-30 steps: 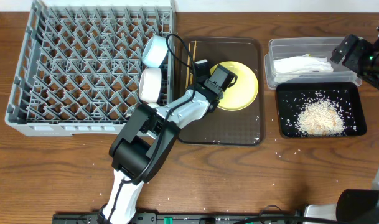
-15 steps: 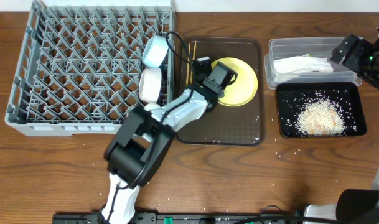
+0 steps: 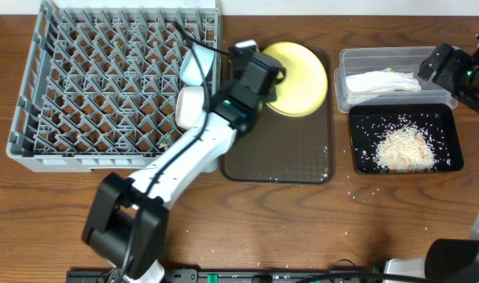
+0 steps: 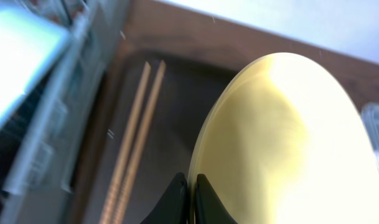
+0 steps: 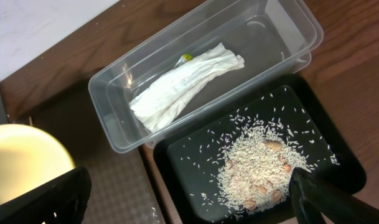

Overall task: Sort waste into correct bins and load items into the dishwasher
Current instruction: 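Lift the yellow plate and carry it left over the dish rack, then lower the yellow plate upright into the rack and release, then move the left gripper back to the chopsticks on the brown tray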

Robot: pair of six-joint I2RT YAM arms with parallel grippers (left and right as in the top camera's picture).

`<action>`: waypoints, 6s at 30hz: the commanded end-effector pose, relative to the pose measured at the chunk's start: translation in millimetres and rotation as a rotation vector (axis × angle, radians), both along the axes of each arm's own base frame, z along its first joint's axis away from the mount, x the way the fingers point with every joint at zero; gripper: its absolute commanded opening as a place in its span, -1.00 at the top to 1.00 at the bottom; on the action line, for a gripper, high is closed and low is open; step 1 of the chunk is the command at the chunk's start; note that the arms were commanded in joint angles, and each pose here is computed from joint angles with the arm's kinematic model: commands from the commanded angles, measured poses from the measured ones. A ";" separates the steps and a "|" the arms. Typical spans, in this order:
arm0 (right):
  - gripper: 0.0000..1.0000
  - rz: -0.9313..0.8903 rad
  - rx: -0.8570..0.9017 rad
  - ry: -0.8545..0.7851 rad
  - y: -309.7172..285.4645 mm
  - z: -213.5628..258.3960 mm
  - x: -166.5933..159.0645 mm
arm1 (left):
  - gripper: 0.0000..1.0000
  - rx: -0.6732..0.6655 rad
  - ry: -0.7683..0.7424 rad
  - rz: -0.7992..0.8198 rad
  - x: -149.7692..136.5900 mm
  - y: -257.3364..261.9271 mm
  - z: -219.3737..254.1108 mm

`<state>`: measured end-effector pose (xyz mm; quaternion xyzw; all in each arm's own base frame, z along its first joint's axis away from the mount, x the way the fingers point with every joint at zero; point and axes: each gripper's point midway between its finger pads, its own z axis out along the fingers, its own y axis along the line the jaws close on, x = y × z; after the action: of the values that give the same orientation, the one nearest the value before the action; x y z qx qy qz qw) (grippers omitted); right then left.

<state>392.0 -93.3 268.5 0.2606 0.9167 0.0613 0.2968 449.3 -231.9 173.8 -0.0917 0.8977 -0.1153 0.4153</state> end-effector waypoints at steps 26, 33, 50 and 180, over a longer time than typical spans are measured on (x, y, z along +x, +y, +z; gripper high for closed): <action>-0.98 -0.015 0.002 -0.003 -3.5 1.3 -1.1 | 0.85 0.639 -0.224 0.176 59.0 300.2 106.8; -0.98 -0.016 0.002 -0.003 -3.7 1.3 -1.1 | 0.85 0.704 -0.184 0.172 68.1 322.5 87.9; -0.98 -0.016 0.002 -0.003 -3.7 1.3 -1.1 | 0.85 0.770 -0.076 0.084 71.6 322.2 48.7; -0.98 -0.016 0.002 -0.003 -3.7 1.3 -1.1 | 0.15 0.481 0.150 -0.250 31.8 2.4 -148.8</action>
<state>392.0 -93.4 268.5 0.2608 0.9166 0.0612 0.2968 474.5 -236.8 26.0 0.1248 0.9329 0.0451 0.3349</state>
